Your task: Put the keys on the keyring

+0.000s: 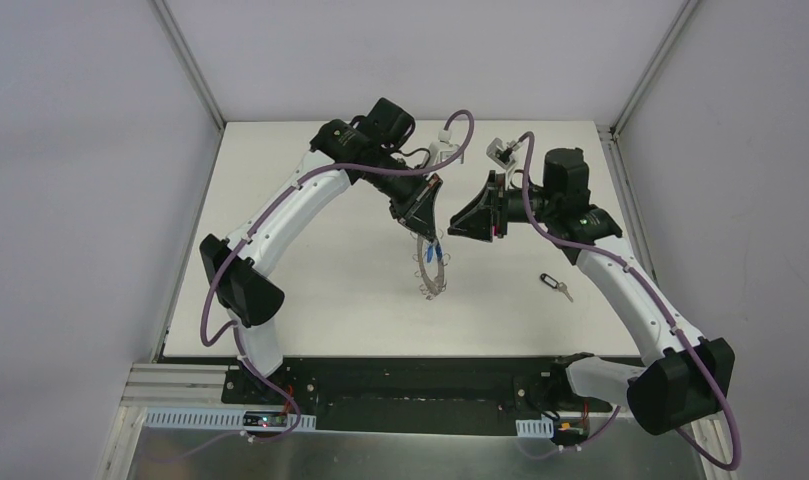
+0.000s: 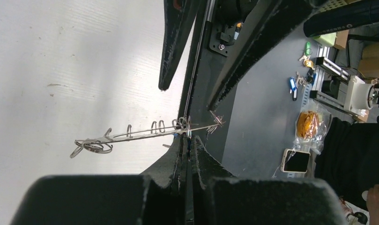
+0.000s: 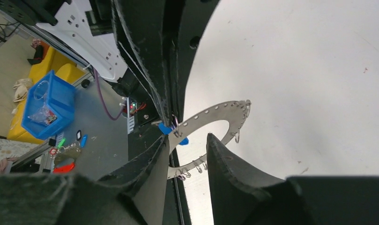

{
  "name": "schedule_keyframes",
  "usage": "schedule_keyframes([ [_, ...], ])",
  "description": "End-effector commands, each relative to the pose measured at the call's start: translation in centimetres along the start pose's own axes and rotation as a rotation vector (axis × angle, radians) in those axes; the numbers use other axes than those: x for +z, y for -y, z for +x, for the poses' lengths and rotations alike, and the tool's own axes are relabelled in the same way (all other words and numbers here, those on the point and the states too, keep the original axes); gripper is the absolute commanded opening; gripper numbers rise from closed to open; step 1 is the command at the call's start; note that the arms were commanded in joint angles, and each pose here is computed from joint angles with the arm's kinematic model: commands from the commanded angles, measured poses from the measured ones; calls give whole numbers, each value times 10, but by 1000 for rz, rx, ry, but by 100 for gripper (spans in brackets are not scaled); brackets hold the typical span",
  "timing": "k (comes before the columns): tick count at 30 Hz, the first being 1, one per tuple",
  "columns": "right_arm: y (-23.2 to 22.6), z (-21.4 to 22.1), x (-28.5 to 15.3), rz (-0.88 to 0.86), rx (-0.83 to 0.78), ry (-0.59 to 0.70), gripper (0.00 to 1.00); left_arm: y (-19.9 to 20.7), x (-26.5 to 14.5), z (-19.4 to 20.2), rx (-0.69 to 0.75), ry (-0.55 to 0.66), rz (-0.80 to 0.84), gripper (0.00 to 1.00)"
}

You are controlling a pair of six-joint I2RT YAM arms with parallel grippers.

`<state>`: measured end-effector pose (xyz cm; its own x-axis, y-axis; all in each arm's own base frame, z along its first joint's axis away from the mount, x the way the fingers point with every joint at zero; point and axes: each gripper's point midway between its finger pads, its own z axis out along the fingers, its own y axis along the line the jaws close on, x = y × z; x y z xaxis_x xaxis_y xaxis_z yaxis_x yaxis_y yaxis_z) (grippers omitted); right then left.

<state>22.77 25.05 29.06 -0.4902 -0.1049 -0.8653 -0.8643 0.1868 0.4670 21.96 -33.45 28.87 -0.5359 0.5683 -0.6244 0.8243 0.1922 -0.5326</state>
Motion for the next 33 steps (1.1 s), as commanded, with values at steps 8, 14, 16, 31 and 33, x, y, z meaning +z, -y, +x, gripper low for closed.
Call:
schedule_keyframes([
  [8,-20,-5,13,-130,-12,-2,34,20,3,-10,-8,26,75,0],
  [14,-19,0,16,-145,0,-14,26,21,4,-10,-5,27,81,0],
  [16,-21,0,17,-154,4,-15,21,21,4,-10,-6,28,80,0],
  [31,-21,-37,12,-87,-2,69,0,23,-20,-36,-4,208,167,22],
  [33,-20,-43,12,-81,19,83,0,25,-25,-41,-3,259,176,27],
])
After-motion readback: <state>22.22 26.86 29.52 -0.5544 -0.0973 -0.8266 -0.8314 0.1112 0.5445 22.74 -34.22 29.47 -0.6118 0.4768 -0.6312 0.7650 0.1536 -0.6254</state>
